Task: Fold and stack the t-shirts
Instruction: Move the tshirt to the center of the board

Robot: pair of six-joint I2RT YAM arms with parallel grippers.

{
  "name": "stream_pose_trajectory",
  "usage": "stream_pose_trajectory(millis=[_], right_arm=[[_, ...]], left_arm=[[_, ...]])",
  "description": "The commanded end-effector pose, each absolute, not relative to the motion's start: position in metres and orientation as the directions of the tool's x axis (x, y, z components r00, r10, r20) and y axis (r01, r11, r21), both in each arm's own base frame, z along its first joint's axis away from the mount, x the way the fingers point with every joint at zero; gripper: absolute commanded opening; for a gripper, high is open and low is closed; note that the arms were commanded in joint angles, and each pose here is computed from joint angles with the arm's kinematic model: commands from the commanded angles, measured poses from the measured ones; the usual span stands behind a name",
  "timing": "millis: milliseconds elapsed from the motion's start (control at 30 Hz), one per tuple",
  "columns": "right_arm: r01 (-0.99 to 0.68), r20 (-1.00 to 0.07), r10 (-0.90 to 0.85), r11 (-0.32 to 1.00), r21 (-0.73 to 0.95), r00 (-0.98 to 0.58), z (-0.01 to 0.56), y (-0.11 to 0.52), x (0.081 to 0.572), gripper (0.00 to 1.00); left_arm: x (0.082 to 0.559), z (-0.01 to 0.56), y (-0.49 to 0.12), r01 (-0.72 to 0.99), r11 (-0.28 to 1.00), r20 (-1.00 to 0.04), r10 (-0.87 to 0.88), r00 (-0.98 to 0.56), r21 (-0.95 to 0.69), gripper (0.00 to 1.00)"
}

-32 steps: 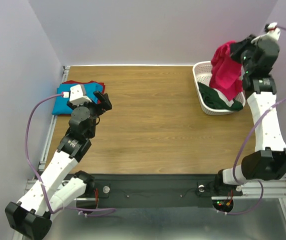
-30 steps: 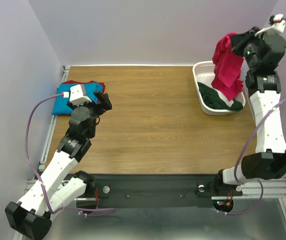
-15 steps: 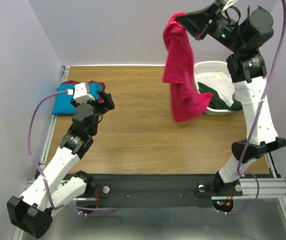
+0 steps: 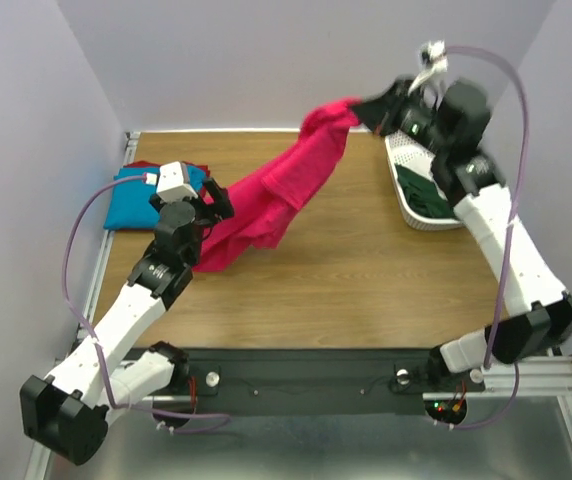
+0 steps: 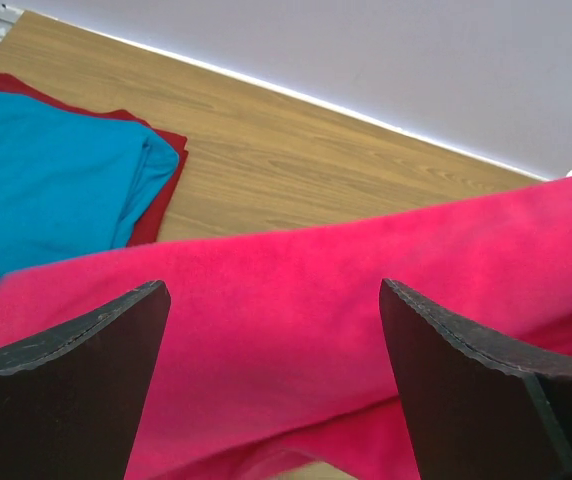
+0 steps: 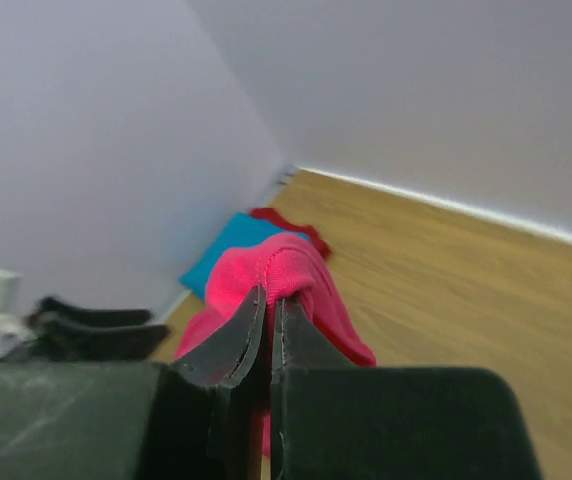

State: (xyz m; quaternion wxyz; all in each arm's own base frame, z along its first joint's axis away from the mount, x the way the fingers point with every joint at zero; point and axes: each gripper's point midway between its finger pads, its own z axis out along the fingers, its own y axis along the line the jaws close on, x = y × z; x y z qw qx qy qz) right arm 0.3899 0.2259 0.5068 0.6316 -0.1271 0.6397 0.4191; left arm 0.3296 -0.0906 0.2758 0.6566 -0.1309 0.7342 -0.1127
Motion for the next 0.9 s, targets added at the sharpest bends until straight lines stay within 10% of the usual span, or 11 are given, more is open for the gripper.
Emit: stream_pose_trajectory(millis=[0, 67, 100, 200, 600, 867], right_arm=[[-0.352, -0.914, 0.357, 0.844, 0.405, -0.194, 0.401, 0.172, 0.424, 0.02], [-0.166, -0.912, 0.370, 0.902, 0.399, -0.178, 0.369, 0.139, 0.426, 0.14], [-0.061, -0.914, 0.367, 0.922, 0.382, -0.174, 0.349, 0.121, 0.428, 0.47], [0.046, -0.902, 0.353, 0.935, 0.353, -0.248, 0.290, 0.105, 0.416, 1.00], [-0.027, -0.679, 0.272, 0.918, 0.396, -0.682, 0.098, 0.171, 0.360, 0.92], [-0.103, -0.643, 0.251, 0.882, 0.460, -0.723, 0.078, 0.199, 0.352, 0.87]], left_arm=[[0.336, 0.292, -0.096, -0.016, 0.938, -0.935, -0.347, -0.067, -0.347, 0.98], [0.339, 0.284, -0.096, -0.030, 0.942, -0.938, -0.336, -0.086, -0.334, 0.98], [0.340, 0.280, -0.097, -0.033, 0.944, -0.939, -0.331, -0.095, -0.330, 0.98], [0.344, 0.266, -0.098, -0.053, 0.949, -0.940, -0.314, -0.135, -0.310, 0.98], [0.356, 0.194, -0.083, -0.196, 0.949, -0.918, -0.292, -0.267, -0.246, 0.98], [0.354, 0.156, -0.060, -0.271, 0.924, -0.883, -0.349, -0.314, -0.270, 0.94]])
